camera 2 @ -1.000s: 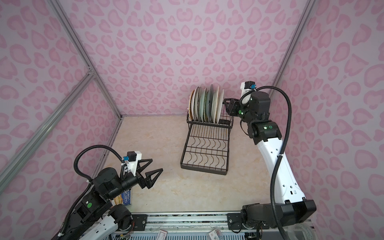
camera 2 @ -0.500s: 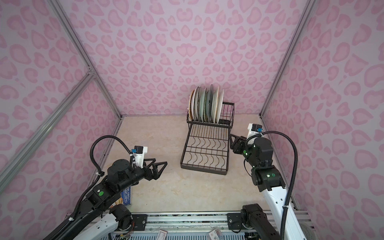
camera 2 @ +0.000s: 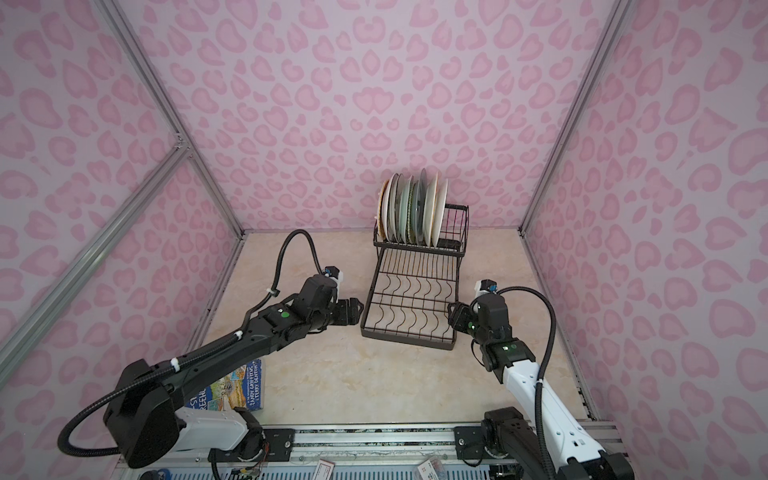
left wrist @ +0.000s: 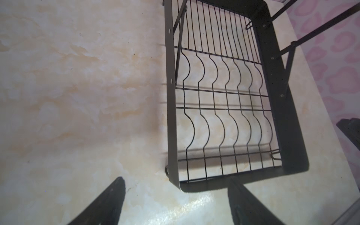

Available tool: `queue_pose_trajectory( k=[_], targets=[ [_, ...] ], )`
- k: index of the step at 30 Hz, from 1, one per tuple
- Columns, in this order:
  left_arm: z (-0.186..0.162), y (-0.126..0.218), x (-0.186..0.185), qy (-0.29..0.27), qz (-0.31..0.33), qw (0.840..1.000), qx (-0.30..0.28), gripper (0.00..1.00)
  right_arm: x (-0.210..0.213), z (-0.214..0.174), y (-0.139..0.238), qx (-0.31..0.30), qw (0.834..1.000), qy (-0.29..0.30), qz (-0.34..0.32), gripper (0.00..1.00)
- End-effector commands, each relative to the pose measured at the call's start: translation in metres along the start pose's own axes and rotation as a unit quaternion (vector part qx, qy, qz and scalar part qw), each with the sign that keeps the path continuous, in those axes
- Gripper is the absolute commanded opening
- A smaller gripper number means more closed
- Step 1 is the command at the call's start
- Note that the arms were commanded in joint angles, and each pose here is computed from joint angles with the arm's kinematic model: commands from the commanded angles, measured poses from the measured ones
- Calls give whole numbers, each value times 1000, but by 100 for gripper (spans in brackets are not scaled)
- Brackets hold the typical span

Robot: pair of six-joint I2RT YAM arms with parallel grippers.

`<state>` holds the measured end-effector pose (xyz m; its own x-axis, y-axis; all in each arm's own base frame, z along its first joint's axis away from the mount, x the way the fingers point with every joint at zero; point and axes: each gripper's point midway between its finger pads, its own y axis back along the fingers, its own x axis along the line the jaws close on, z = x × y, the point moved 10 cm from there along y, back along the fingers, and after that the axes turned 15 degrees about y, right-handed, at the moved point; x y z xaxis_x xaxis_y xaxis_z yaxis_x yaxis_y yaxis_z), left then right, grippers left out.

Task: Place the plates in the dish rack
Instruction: 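Move both grippers to the lower tier's side rails and grasp them, then hold the rack with both grippers and slide it toward the robot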

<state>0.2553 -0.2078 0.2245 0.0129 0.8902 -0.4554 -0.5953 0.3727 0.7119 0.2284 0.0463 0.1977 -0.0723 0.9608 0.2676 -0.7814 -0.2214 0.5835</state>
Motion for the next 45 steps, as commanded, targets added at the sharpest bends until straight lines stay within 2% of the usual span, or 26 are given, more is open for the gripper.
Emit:
queue_pose_trajectory(
  k=[1,9,18,20,25,34,38,45],
  targets=[
    [7,-19,-5,-13,48,999,-13,78,-3,0,-12,-12,1000,8,-15,58],
    [7,-64,-21,-27,87,996,5,66,-11,-10,-34,22,999,17,-41,50],
    [6,-96,-24,-17,118,993,13,53,-14,-18,-54,71,996,26,-44,30],
    [5,-99,-24,-14,119,993,15,47,-14,-17,-57,80,996,26,-39,25],
    [2,-104,-22,-9,120,992,20,31,-13,-18,-61,81,996,26,-34,18],
    [-2,-108,-22,-5,118,993,27,11,-13,-19,-65,89,995,33,-30,2],
    [-3,-107,-23,-5,126,992,24,3,-12,-19,-67,91,995,34,-26,0],
    [-10,-101,-18,10,150,988,14,3,-5,-17,-69,92,995,40,-12,0]
  ],
)
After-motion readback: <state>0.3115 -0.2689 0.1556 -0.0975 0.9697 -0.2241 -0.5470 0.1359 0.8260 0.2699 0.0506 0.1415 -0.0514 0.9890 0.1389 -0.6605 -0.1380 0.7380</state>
